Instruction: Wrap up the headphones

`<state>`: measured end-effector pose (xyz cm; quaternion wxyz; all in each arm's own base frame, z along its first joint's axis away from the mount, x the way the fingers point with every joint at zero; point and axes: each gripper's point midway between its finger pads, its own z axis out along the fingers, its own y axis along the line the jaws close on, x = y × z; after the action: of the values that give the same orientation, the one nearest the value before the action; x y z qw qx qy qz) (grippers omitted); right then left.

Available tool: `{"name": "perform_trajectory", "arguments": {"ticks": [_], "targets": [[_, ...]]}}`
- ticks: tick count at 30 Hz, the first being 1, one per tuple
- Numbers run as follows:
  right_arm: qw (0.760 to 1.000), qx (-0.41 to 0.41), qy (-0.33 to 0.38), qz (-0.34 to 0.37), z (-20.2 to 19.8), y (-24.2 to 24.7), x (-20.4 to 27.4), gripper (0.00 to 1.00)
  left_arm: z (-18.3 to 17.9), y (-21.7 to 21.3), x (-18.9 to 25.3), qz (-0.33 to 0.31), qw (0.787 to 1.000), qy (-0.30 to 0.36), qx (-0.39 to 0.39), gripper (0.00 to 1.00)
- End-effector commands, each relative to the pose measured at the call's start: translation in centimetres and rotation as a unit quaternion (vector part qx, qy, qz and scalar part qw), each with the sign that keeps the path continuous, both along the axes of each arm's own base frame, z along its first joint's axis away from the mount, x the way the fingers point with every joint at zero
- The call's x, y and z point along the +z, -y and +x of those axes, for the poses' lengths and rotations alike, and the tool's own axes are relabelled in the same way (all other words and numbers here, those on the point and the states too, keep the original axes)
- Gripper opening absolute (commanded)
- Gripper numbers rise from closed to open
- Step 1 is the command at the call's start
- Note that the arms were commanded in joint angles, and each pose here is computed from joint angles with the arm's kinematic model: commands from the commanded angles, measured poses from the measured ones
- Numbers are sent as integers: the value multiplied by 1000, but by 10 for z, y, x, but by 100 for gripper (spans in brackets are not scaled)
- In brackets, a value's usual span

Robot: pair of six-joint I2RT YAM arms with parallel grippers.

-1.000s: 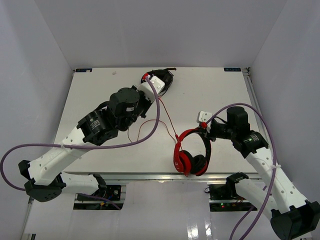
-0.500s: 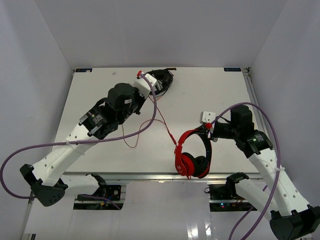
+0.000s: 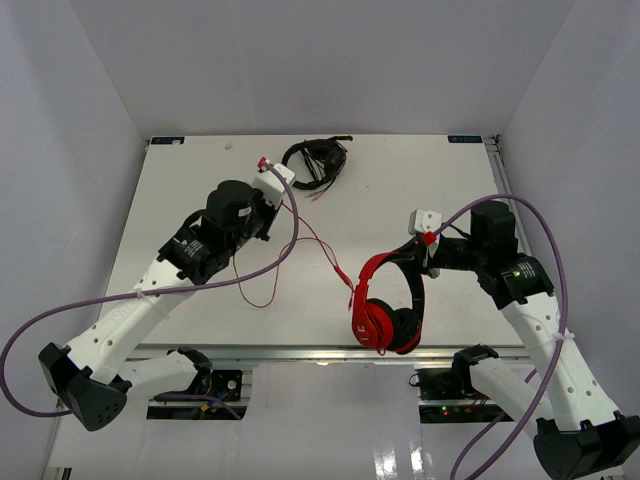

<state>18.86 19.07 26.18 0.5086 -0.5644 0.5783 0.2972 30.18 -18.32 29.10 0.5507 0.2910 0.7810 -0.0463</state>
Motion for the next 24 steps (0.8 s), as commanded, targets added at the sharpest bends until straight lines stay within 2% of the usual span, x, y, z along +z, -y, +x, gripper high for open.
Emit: {"name": "perform_trajectory", "arguments": {"ticks": [1, 10, 18, 24], "targets": [[996, 25, -43, 79, -11, -12, 60, 8, -7, 24, -17, -69, 997, -14, -43, 0], [978, 3, -137, 158, 3, -19, 105, 8, -17, 70, -44, -196, 974, -37, -111, 0], [969, -72, -134, 193, 31, -11, 141, 8, -18, 84, -72, -227, 964, -56, -126, 0], [962, -104, -140, 209, 45, -6, 149, 8, -18, 90, -86, -238, 960, -70, -129, 0]]}}
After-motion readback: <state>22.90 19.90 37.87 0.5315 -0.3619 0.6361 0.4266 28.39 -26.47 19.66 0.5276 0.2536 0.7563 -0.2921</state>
